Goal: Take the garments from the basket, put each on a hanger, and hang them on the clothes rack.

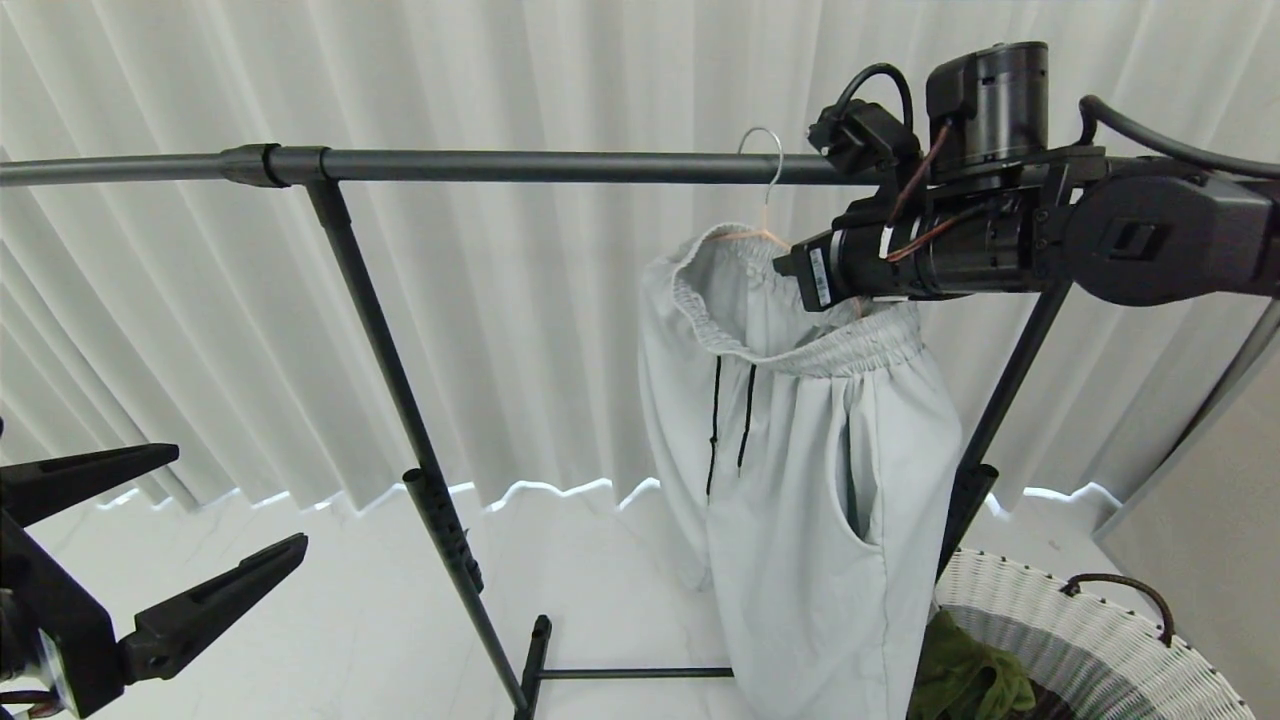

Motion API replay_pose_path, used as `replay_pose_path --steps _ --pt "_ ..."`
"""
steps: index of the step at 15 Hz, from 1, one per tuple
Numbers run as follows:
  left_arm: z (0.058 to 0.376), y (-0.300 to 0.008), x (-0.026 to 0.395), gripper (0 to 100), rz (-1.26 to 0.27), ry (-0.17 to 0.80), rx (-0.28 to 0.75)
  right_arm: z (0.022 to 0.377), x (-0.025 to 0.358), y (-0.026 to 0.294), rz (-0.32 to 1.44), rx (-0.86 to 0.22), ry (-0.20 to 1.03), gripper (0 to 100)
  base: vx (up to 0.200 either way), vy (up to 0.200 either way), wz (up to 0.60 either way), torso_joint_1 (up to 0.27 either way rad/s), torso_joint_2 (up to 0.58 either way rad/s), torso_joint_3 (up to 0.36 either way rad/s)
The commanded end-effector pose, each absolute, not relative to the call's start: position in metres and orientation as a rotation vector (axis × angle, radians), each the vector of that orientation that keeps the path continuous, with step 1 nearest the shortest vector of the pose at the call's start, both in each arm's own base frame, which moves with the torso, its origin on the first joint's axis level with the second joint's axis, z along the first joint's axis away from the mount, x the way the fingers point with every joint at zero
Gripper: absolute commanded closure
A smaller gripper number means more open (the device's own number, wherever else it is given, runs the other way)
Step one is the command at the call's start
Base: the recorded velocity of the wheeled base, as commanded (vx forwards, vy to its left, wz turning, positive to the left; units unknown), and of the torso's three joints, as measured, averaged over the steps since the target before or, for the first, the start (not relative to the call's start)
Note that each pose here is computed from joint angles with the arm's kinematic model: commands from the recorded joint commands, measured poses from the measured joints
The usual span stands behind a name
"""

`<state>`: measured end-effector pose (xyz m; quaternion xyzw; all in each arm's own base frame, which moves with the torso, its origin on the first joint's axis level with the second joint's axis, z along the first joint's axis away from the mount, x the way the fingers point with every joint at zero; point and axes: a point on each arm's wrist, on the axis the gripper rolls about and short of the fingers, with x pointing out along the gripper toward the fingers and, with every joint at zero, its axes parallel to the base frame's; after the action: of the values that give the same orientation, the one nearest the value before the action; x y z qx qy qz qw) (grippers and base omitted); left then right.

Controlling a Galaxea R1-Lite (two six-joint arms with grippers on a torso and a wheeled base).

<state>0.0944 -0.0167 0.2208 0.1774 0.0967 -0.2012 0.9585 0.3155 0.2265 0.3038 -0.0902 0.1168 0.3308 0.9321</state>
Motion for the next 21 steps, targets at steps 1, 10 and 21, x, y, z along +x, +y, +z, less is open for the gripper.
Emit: replay_pose_path --steps 1,10,21 --pt "0.220 -0.017 0.095 0 -0.413 0.197 0.360 0.300 0.320 0.232 0.682 -0.189 0.247 100 0.000 0.000 0.00 0.000 0.00 0.000" --pt "0.220 -0.017 0.094 0 -0.411 0.196 0.359 0.297 0.321 0.250 0.696 -0.191 0.232 100 0.000 0.000 0.00 0.000 0.00 0.000" --pt "0.214 -0.016 0.095 0 -0.388 0.224 0.359 0.330 0.295 0.243 0.678 -0.088 0.122 0 0.000 0.000 0.00 0.000 0.00 0.000"
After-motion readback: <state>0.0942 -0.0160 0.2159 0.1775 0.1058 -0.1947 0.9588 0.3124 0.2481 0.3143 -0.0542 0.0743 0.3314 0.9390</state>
